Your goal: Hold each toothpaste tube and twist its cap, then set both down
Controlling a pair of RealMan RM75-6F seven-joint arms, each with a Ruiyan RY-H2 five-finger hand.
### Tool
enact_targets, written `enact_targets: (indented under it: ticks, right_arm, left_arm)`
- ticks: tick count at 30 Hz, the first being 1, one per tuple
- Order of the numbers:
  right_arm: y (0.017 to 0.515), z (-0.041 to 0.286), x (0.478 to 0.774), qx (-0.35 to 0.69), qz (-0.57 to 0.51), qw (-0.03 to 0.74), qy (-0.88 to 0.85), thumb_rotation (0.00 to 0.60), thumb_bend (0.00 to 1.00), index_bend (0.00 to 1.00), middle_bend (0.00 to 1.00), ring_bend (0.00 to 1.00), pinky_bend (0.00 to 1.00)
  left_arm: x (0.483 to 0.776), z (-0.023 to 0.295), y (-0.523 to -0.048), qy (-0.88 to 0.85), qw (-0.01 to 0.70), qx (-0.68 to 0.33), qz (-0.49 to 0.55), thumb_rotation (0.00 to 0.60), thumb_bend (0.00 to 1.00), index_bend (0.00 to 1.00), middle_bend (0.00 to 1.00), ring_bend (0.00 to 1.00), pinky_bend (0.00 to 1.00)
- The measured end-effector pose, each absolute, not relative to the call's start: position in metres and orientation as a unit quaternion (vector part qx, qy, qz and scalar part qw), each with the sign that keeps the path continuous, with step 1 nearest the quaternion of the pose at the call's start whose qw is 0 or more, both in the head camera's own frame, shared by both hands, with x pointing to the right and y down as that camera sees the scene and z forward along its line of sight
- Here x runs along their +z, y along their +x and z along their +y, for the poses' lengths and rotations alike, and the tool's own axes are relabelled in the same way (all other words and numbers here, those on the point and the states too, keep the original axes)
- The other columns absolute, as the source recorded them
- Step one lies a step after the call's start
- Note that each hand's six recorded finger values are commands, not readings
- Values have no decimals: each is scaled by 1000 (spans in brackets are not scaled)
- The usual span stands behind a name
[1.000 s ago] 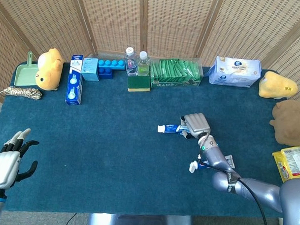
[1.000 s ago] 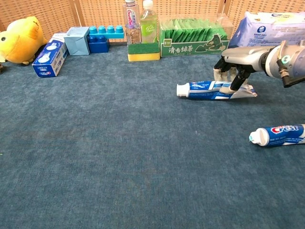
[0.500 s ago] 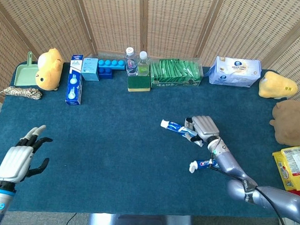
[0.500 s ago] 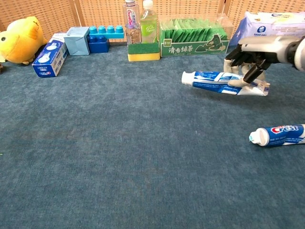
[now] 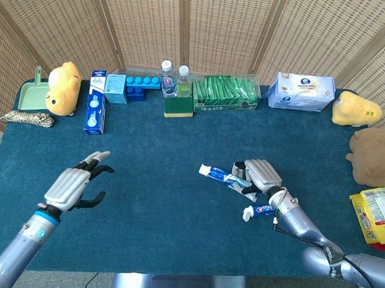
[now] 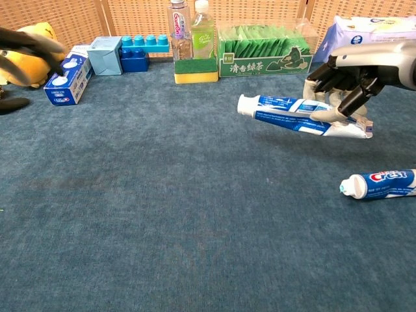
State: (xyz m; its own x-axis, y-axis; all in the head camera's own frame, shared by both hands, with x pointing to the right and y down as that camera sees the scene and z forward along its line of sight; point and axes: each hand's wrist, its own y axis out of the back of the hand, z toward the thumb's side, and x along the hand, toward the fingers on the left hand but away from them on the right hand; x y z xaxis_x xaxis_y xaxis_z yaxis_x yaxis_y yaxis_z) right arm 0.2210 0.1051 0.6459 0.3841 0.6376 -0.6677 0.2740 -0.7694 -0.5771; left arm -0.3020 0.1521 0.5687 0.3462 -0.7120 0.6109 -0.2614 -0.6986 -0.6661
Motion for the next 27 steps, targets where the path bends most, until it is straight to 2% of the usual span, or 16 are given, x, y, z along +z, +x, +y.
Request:
enact_targets:
  ticks: [15,27]
  right_arm:
    - [207,124,626,446,-286,178,-829,600,557,906,724,674,730]
    - [198,134,620,433,-278,141,-846,600,558,904,724,674,731]
  left_arm:
    - [609,126,-219,-847,140,-437,270,600,367,261,49,0,228]
    - [619,113,-173,-867,145,-416,232,600,367,260,45,0,224]
